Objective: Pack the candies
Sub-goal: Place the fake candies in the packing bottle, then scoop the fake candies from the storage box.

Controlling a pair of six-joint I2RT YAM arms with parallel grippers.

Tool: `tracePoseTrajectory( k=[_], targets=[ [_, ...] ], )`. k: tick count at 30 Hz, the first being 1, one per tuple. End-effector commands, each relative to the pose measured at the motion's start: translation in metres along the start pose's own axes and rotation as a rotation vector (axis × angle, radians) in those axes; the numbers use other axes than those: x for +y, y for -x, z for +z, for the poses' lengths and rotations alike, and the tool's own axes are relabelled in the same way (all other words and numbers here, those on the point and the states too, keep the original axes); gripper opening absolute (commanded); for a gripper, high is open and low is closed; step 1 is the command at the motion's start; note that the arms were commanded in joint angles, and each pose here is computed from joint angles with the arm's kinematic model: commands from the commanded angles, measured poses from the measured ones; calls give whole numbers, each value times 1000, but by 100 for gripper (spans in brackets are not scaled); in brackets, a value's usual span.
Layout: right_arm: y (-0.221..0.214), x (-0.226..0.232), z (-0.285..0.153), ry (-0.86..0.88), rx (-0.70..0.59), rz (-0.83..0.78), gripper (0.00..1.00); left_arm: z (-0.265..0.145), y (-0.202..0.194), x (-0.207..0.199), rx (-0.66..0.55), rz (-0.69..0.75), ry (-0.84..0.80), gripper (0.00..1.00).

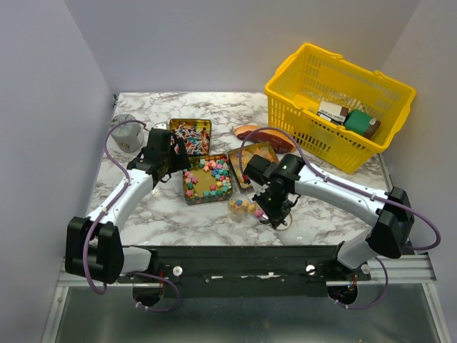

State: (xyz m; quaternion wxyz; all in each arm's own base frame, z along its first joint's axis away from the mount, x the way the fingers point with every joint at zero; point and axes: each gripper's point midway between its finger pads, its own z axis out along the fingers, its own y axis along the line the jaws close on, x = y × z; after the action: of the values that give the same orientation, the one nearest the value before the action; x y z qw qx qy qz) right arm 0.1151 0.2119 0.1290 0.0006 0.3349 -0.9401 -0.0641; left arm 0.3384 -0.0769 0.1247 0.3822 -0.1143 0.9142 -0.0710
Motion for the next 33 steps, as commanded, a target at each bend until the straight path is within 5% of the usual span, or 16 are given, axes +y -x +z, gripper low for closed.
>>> tracePoseTrajectory(
  k=[1,19,24,33],
  targets=[
    [-1,5,-10,8,12,-1,1,0,6,3,-22,-11,21,99],
    [12,12,-27,24,-25,-4,1,0,4,3,-12,-4,20,99],
    [43,22,-46,49,-116,-21,1,1,1,6,1,-1,35,99],
    [128,70,-49,227,-218,-14,1,4,-13,0,64,16,-9,83]
  ],
)
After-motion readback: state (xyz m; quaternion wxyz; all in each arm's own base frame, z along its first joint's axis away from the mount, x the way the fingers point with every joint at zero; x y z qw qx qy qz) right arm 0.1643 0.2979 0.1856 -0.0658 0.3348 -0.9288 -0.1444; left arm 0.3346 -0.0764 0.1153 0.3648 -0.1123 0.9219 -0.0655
